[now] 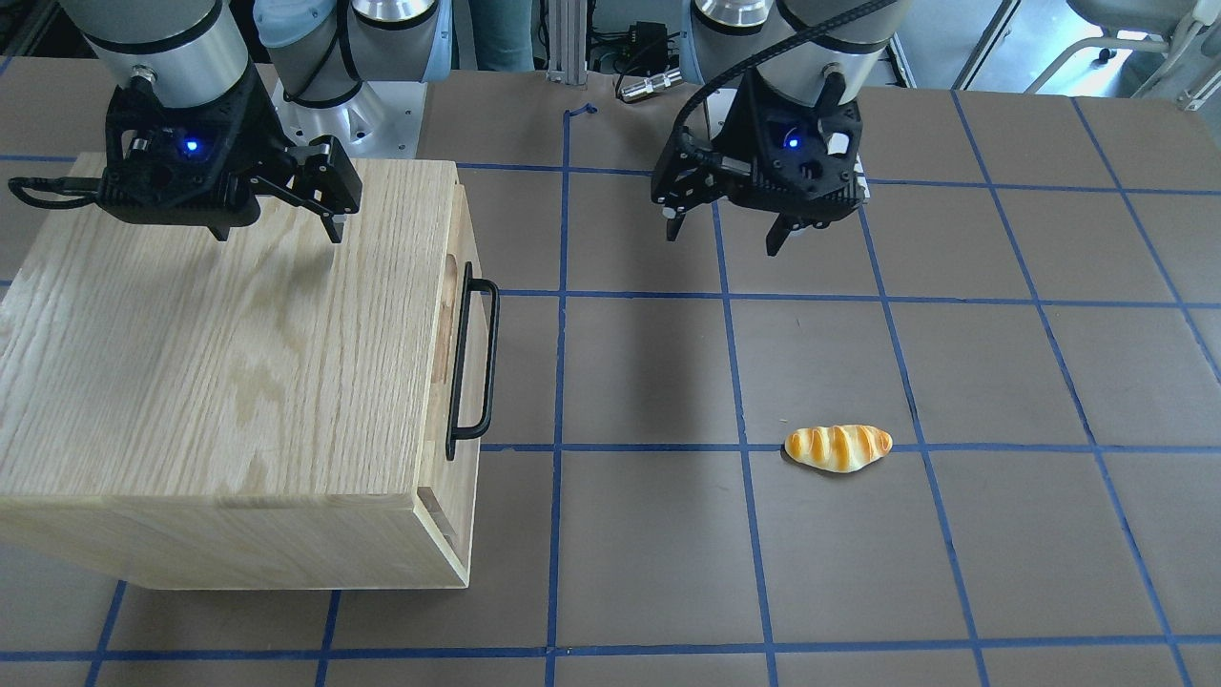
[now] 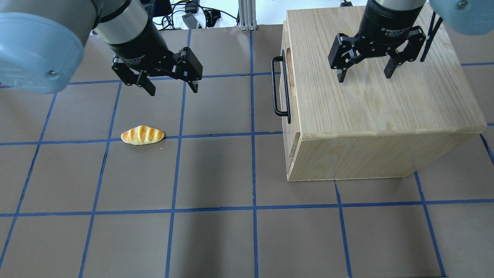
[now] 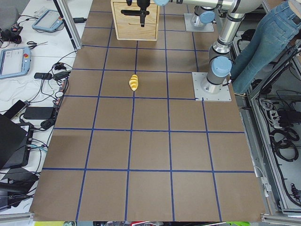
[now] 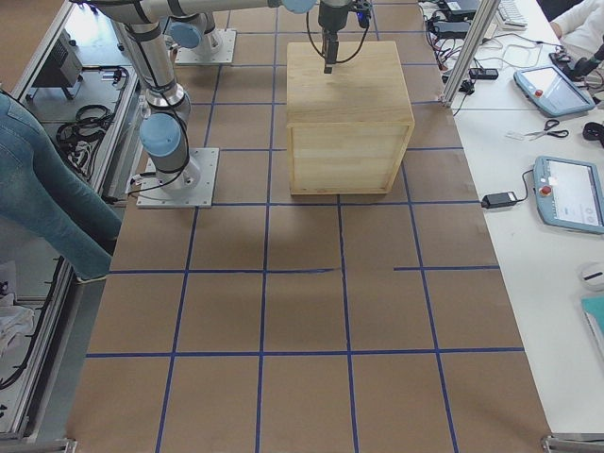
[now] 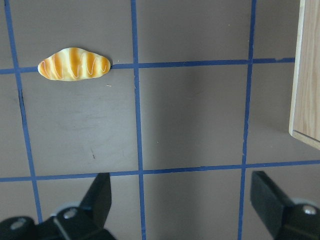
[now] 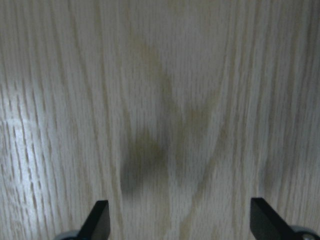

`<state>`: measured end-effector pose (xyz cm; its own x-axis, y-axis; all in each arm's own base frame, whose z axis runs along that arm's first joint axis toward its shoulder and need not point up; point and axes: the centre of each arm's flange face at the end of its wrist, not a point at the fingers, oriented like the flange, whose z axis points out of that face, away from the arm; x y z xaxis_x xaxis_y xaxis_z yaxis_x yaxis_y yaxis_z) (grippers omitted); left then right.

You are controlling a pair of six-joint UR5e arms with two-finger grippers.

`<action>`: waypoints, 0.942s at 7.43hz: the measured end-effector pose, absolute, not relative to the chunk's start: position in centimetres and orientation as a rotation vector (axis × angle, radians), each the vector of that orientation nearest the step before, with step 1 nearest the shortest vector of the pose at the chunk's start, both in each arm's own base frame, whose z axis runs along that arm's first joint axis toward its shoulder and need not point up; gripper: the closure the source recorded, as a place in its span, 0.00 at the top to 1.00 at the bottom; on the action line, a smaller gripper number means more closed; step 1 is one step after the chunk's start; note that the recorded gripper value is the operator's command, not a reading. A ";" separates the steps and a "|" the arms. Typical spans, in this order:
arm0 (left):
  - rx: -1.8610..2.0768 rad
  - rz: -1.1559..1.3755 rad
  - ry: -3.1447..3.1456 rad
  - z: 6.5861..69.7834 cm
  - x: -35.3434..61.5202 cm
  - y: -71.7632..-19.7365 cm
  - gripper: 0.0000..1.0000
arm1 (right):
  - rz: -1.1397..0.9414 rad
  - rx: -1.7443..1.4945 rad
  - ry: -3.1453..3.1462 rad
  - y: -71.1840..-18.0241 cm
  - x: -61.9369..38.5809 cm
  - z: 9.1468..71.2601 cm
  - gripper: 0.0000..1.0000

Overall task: Open upper drawer
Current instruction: 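Move the left gripper toward the black handle of the wooden drawer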

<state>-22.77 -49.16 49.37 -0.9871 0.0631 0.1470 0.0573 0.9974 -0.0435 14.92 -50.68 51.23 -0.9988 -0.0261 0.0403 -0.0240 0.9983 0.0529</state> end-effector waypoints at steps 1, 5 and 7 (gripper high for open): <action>-0.084 0.067 -2.949 48.3 -25.2 -49.7 1.00 | -0.082 0.039 -3.099 -50.7 14.9 51.2 1.00; 0.022 0.144 -2.810 43.6 -32.3 -52.8 1.00 | -0.081 0.039 -3.099 -50.7 14.9 51.2 1.00; 0.033 0.137 -2.782 41.1 -34.0 -54.0 1.00 | -0.081 0.039 -3.099 -50.7 14.9 51.2 1.00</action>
